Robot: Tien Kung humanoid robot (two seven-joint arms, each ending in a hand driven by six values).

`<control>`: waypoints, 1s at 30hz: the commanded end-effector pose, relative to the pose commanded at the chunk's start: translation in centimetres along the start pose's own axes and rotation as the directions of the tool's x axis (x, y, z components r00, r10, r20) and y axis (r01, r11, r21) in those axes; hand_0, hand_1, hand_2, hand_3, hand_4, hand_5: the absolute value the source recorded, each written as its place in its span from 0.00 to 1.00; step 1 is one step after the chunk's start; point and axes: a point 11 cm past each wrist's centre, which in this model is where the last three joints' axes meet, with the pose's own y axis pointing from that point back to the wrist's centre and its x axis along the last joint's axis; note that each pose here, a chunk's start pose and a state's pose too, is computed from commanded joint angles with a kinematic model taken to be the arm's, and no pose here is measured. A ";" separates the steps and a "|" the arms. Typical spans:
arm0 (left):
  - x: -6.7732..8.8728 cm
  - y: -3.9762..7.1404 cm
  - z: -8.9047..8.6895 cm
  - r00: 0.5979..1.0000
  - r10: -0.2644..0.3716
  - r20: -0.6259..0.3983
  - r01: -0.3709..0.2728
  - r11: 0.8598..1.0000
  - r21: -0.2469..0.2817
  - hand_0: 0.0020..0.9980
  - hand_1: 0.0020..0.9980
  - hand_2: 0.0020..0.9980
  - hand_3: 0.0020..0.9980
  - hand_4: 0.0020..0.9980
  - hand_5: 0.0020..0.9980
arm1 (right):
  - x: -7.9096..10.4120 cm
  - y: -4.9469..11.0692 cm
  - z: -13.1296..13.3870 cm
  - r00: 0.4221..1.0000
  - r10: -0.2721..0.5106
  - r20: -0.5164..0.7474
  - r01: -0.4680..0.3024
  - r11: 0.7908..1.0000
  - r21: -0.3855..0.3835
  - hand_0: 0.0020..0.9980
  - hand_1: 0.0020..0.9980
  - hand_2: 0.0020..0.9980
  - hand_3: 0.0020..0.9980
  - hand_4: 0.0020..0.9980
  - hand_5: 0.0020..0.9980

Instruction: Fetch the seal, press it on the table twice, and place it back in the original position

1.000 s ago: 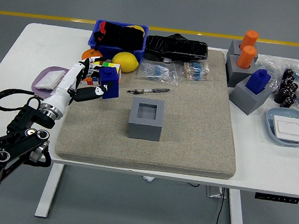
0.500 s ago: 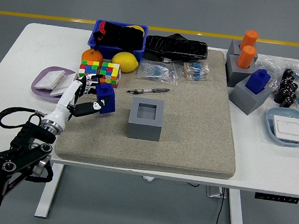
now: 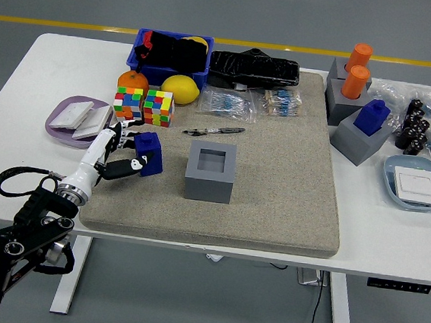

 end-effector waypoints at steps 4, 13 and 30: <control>0.1 0.1 -0.3 1.000 -0.001 0.005 0.001 1.000 0.008 0.65 0.58 0.57 0.81 0.64 0.00 | 0.0 0.0 0.0 1.000 -0.001 -0.001 0.001 1.000 -0.001 0.79 0.69 0.67 0.62 0.81 0.44; -0.2 0.2 0.3 1.000 -0.010 -0.006 0.010 1.000 -0.010 0.65 0.58 0.57 0.81 0.63 0.00 | 0.0 0.0 0.1 1.000 -0.001 -0.006 0.001 1.000 -0.004 0.79 0.69 0.67 0.62 0.81 0.44; -1.0 -1.0 8.7 0.998 -0.048 -0.051 0.036 0.974 -0.226 0.65 0.58 0.56 0.81 0.63 0.00 | 0.1 0.1 0.3 1.000 0.001 -0.011 -0.001 1.000 -0.006 0.79 0.69 0.67 0.62 0.81 0.44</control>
